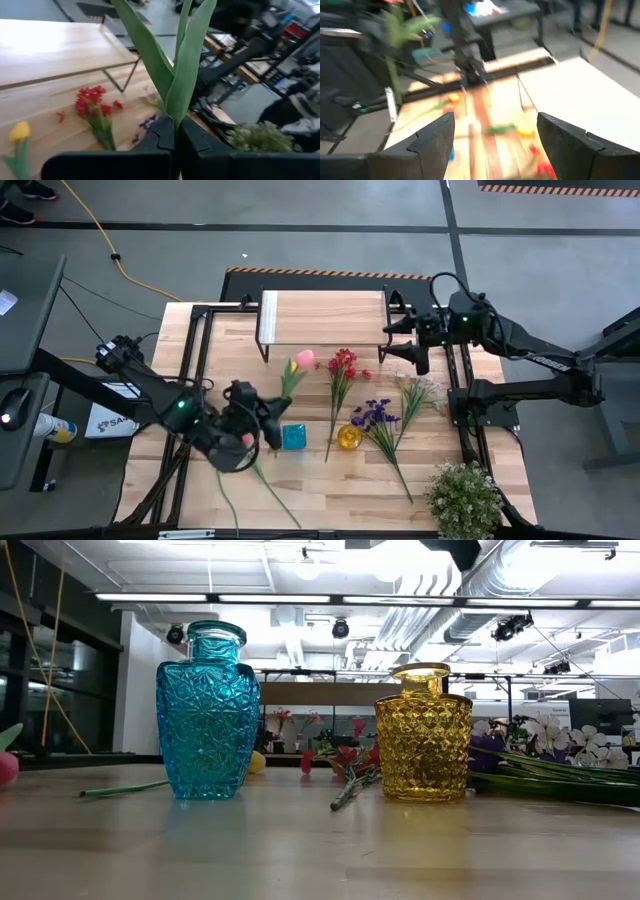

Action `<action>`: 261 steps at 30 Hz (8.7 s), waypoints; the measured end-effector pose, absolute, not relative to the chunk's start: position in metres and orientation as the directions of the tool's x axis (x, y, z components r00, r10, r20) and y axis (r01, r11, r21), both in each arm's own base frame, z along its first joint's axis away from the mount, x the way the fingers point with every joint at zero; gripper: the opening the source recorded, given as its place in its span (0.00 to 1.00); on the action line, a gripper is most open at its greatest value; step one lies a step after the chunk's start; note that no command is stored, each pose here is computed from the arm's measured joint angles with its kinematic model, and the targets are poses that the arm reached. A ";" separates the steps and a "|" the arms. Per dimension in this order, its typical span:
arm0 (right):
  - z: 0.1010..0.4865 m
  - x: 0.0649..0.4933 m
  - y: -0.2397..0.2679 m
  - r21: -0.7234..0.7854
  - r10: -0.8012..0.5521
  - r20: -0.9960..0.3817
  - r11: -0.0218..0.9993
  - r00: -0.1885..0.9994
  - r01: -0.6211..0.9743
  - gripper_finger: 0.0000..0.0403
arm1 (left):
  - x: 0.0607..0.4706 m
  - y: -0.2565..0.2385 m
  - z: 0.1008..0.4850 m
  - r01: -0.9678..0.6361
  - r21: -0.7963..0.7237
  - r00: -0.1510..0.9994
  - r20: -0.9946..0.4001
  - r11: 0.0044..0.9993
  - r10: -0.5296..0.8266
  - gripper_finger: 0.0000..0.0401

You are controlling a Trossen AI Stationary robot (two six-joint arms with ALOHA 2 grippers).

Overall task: Pick and place flowers into a vace then onto a shelf
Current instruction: Put the pink tulip into the blue vase, then put the red tulip into the blue vase

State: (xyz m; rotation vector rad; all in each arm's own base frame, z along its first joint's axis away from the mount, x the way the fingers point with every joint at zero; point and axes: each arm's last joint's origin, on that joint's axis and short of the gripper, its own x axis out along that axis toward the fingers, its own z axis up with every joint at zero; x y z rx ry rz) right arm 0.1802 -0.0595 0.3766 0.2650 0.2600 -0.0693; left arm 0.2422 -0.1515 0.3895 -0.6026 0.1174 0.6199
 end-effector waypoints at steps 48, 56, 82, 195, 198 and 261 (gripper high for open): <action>0.361 0.174 -0.063 0.233 -0.204 -0.427 0.916 0.881 0.325 0.68 | 0.304 -0.189 0.315 -0.777 -0.265 0.592 0.004 0.572 0.806 0.09; 0.361 0.174 -0.063 0.233 -0.204 -0.427 0.917 0.881 0.325 0.68 | 0.305 -0.188 0.303 -0.782 -0.237 0.594 -0.002 0.576 0.805 0.09; 0.361 0.174 -0.063 0.238 -0.199 -0.429 0.916 0.881 0.323 0.68 | 0.313 -0.195 0.267 -0.762 -0.241 0.642 -0.164 0.600 0.749 0.17; 0.361 0.174 -0.062 0.239 -0.188 -0.429 0.920 0.884 0.312 0.68 | 0.221 -0.254 0.236 -0.956 -0.287 0.261 -0.927 -0.059 0.270 0.76; 0.361 0.174 -0.062 0.239 -0.188 -0.429 0.920 0.883 0.312 0.68 | 0.228 -0.254 0.228 -0.961 -0.263 0.234 -0.937 -0.083 0.258 0.76; 0.361 0.174 -0.061 0.232 -0.152 -0.425 0.934 0.892 0.270 0.68 | 0.271 -0.260 0.138 -0.987 -0.094 0.054 -0.957 -0.132 0.284 0.76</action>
